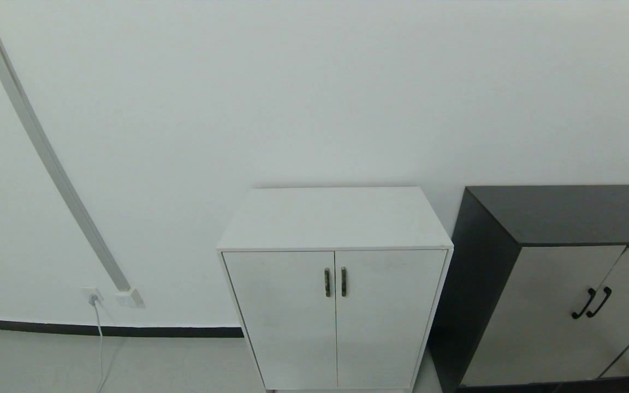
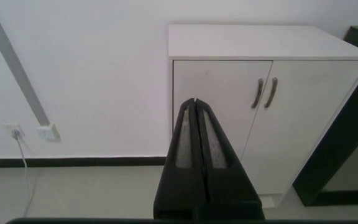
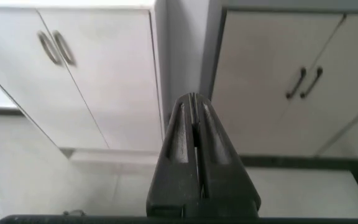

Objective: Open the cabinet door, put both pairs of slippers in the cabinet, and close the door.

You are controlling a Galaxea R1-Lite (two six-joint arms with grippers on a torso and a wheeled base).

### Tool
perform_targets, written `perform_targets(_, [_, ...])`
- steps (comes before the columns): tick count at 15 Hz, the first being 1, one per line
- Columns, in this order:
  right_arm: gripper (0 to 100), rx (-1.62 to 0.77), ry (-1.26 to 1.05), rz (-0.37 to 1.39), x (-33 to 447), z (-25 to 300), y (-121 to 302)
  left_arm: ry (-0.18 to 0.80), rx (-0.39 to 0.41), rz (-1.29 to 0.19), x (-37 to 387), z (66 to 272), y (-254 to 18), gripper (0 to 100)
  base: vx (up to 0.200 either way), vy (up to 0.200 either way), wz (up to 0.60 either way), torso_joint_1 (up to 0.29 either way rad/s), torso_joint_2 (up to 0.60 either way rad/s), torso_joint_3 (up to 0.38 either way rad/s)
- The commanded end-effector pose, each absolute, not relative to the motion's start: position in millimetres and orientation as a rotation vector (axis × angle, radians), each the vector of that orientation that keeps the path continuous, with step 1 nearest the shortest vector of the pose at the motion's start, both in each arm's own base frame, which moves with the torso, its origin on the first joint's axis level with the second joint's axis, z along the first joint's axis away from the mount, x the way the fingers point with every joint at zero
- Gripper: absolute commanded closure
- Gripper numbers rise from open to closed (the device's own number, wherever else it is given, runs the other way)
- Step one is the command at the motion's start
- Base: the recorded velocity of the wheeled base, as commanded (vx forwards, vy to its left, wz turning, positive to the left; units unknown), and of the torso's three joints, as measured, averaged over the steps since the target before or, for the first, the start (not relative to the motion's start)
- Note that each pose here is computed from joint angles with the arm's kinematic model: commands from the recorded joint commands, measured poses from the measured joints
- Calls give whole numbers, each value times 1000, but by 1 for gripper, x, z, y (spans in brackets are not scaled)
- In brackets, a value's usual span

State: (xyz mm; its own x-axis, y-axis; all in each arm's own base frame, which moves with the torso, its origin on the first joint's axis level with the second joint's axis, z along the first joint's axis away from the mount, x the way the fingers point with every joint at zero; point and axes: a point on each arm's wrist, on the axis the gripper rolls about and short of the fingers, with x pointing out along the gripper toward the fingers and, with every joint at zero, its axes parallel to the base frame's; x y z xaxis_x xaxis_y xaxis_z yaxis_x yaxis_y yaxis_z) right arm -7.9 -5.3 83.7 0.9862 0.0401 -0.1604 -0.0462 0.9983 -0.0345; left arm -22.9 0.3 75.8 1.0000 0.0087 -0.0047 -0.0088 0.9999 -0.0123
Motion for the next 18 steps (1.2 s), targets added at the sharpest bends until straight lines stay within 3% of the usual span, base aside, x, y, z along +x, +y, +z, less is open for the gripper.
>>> perform_targets(1, [100,-27,77,43,-15,83,-7,6,-12,9,-23,76,0,100,0,0,0,0,0,0])
perform_targets(4, [100,-36,69,53,-15,84,-7,8,-12,9,-23,76,0,100,0,0,0,0,0,0])
perform_targets(10, [100,-47,135,373,-12,77,-2,6,-14,9,-23,76,0,100,0,0,0,0,0,0])
perform_targets(12, [100,-24,151,407,-11,78,-3,6,-14,9,-23,76,0,100,0,0,0,0,0,0])
perform_targets(16, [100,-32,182,160,-9,79,0,6,-14,9,-23,76,0,100,0,0,0,0,0,0])
perform_targets(18, [100,-30,112,120,-14,78,0,6,-14,9,-23,76,0,100,0,0,0,0,0,0])
